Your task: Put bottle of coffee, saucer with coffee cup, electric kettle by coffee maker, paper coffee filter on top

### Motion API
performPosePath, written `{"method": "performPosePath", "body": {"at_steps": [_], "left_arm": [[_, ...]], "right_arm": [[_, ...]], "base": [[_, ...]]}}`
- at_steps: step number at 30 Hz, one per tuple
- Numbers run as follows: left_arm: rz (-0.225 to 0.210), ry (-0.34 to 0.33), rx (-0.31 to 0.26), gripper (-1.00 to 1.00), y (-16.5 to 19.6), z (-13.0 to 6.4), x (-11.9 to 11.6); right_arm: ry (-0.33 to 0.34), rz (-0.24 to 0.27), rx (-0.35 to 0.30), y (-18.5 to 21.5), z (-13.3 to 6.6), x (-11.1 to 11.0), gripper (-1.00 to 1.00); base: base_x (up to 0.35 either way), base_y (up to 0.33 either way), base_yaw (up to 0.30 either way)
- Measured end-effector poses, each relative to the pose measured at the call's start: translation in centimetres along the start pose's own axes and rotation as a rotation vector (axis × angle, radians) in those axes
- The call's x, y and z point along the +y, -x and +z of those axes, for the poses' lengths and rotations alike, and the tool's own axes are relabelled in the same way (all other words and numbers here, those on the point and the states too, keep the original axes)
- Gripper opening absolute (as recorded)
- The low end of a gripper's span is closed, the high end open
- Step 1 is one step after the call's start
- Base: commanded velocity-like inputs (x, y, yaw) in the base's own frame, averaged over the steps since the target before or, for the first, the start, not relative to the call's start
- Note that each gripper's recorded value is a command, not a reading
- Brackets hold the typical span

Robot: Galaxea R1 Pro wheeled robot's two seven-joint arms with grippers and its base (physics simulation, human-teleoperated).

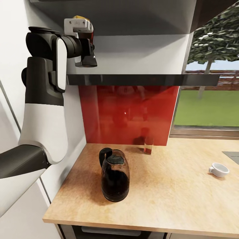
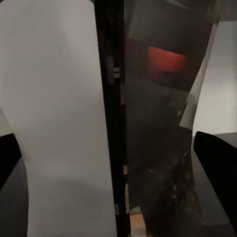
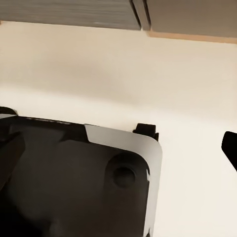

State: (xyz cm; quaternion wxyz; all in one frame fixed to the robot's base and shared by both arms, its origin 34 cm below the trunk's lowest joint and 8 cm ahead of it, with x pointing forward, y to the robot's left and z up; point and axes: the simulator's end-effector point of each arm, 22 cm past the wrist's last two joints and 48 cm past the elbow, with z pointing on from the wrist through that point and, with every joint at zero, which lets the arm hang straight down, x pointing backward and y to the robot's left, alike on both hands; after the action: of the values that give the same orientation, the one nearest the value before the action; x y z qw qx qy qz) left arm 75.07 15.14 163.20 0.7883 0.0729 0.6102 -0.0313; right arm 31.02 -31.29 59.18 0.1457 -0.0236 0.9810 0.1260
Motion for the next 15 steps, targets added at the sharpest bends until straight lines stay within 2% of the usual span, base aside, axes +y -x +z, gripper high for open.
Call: {"method": "performPosePath", "body": {"at_steps": [15], "left_arm": [[0.002,-0.001,0.001,-1.0,-0.05,0.03,-0.07]], "right_arm": [[0.002,0.0,0.0,0.0,0.05,0.13,1.0]], "base": [[0.0,0.0,0.0]]}}
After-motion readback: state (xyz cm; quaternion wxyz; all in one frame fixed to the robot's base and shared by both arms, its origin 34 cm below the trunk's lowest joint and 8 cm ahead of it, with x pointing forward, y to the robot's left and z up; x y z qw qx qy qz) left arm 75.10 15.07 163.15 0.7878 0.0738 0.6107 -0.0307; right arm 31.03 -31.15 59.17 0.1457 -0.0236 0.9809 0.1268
